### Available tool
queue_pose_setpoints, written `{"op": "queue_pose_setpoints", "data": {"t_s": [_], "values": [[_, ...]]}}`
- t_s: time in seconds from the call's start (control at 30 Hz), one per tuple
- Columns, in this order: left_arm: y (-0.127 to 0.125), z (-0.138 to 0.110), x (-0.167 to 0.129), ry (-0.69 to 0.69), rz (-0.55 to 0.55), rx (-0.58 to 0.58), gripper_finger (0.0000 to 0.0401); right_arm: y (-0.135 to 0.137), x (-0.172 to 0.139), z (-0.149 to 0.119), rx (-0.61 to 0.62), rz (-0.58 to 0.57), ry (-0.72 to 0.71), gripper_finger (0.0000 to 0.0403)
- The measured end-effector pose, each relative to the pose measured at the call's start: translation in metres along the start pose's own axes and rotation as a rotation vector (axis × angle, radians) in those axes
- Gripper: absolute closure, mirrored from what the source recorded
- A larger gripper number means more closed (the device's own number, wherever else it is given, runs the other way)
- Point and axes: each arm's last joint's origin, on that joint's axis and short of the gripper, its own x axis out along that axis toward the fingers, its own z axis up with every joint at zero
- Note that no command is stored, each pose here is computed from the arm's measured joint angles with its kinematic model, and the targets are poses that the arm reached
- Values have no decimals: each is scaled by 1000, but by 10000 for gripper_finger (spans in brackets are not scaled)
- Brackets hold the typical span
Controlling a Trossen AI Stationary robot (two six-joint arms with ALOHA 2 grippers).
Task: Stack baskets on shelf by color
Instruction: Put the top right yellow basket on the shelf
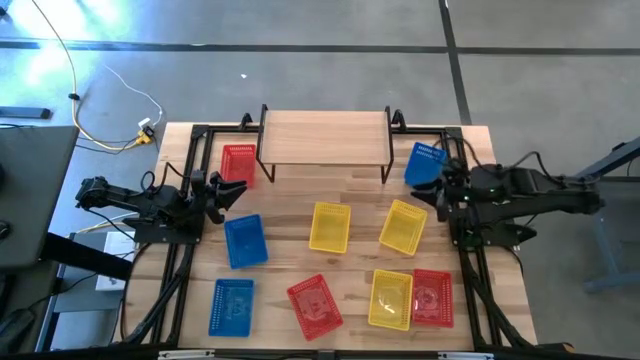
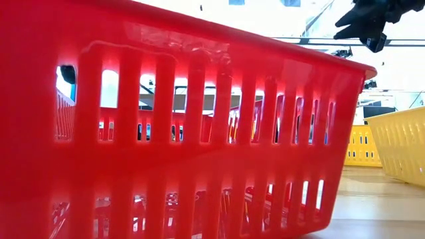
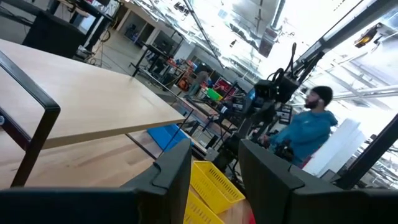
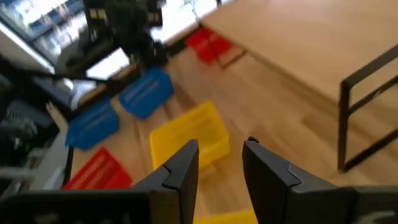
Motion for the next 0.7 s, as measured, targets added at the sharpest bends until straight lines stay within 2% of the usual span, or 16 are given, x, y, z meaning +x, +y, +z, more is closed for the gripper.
{"op": "queue_pose_setpoints", "data": {"t_s": [0.3,0.53,0.6,0.7], "values": [[0,0,0,3,-2,1,275,10,36,-8,12,-28,350,292],[0,0,0,4,-2,2,275,14,61,-19,47,-35,533,292],[0,0,0,5,-1,2,275,15,67,-22,91,-50,572,292],[0,-1,0,7,0,4,275,15,75,-26,229,-115,609,292]]}}
